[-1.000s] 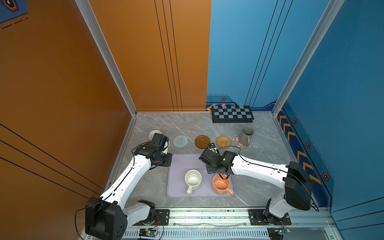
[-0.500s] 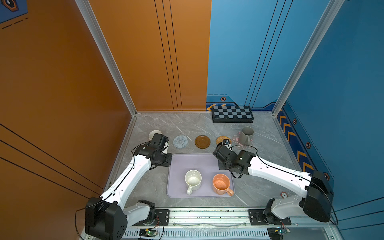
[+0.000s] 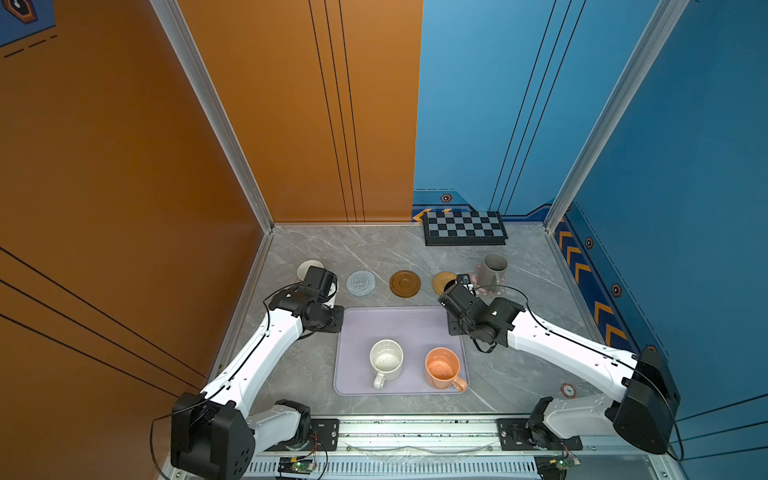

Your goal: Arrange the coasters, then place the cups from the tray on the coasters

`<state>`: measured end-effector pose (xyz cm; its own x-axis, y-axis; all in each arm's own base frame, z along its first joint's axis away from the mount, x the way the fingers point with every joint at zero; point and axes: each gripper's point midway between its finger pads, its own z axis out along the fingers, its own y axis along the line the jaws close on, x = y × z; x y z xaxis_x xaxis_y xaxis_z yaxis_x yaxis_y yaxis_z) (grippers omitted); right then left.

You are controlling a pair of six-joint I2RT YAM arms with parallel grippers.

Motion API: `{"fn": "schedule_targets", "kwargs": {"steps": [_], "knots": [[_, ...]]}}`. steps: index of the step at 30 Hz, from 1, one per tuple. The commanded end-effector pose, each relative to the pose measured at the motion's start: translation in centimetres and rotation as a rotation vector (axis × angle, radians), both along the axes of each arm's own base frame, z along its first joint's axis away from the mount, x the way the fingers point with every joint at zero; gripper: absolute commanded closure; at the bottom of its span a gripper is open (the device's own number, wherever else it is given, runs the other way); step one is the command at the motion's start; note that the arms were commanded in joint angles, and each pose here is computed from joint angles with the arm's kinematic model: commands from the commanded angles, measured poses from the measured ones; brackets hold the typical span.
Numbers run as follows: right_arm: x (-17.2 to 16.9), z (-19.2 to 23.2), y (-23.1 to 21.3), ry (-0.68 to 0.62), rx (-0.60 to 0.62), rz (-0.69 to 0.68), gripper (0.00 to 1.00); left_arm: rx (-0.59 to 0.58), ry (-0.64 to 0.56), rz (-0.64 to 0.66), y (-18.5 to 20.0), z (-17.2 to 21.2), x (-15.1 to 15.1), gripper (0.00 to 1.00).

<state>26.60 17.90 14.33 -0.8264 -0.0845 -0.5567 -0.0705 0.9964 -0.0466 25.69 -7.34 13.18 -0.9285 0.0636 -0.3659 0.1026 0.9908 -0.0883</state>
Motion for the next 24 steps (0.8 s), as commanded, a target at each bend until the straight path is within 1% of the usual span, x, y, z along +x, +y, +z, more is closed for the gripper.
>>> {"fn": "schedule_targets", "kwargs": {"steps": [1, 9, 13, 14, 24], "knots": [[2.0, 1.7, -0.6, -0.073, -0.049, 0.0, 1.0, 0.019, 0.004, 0.016, 0.4, -0.3, 0.1, 0.64], [4.1, 1.2, -0.9, -0.055, -0.041, -0.004, 1.0, 0.021, 0.004, 0.028, 0.7, -0.3, 0.1, 0.64], [4.8, 1.5, -0.3, -0.064, -0.031, 0.01, 1.0, 0.016, -0.006, 0.03, 0.6, 0.1, 0.3, 0.64], [5.5, 1.5, -1.0, -0.067, -0.027, -0.014, 1.0, 0.016, -0.009, 0.031, 0.6, 0.2, 0.4, 0.64], [8.4, 1.4, -0.6, -0.078, 0.003, -0.015, 1.0, 0.003, -0.03, 0.047, 0.4, 1.3, 1.5, 0.64]]}}
